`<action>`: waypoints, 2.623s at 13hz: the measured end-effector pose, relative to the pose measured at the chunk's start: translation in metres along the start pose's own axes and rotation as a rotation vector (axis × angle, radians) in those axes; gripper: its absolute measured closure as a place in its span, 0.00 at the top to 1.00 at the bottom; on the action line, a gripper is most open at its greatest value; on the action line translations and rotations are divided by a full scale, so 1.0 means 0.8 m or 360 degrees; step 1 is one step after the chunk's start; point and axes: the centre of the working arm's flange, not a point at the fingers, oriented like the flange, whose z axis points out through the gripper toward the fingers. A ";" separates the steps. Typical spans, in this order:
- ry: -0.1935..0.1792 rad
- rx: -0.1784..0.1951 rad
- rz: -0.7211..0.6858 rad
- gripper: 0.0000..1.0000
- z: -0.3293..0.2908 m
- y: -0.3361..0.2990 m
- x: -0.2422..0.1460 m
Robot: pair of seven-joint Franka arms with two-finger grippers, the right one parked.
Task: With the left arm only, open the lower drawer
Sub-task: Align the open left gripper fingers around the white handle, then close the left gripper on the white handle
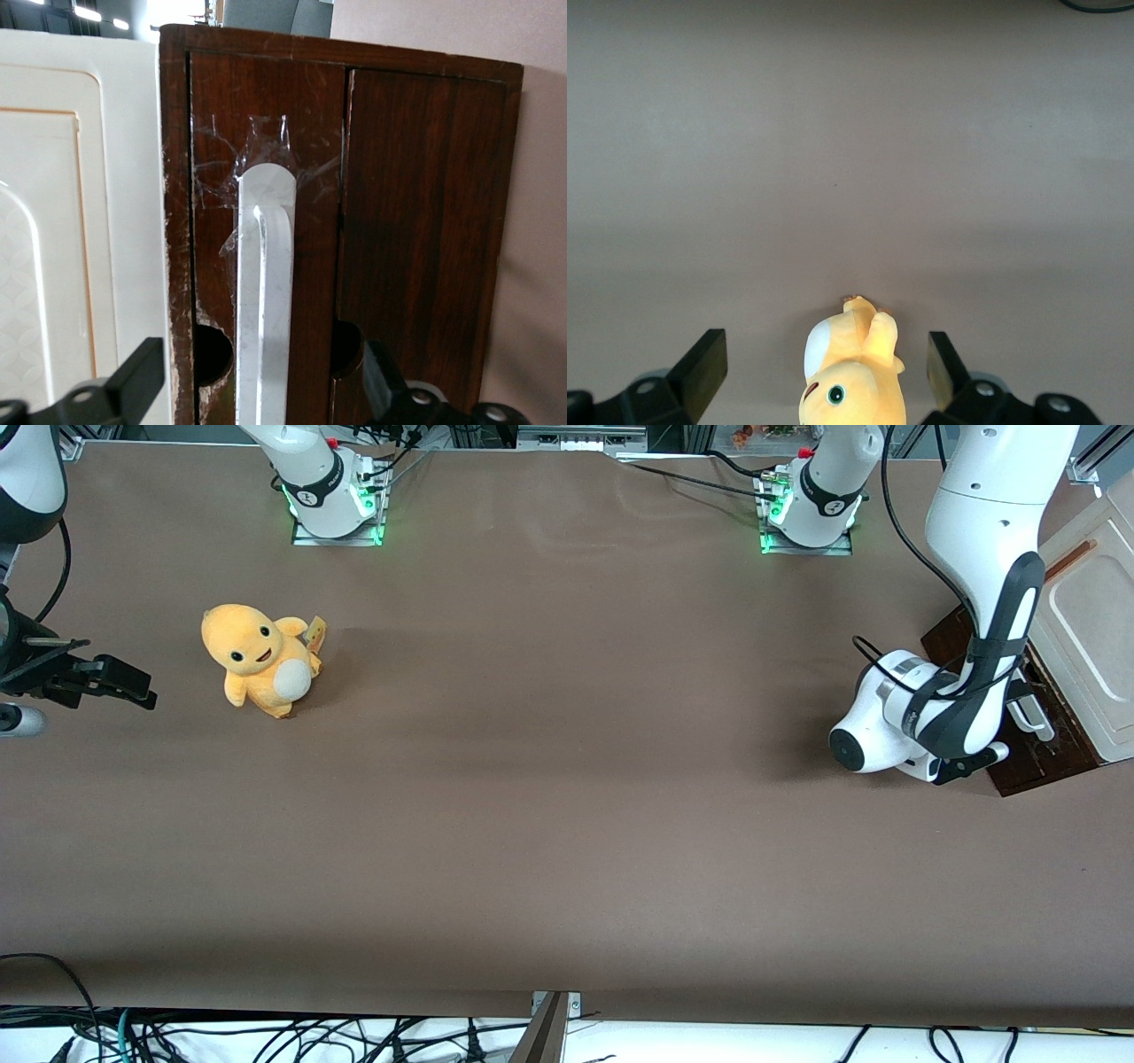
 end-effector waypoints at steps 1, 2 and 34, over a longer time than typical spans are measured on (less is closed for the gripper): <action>-0.0002 0.0002 0.0004 0.96 0.001 0.001 -0.001; -0.0004 0.0005 0.0008 0.94 0.002 0.002 -0.002; 0.0003 0.0103 0.0065 0.37 0.022 0.021 -0.009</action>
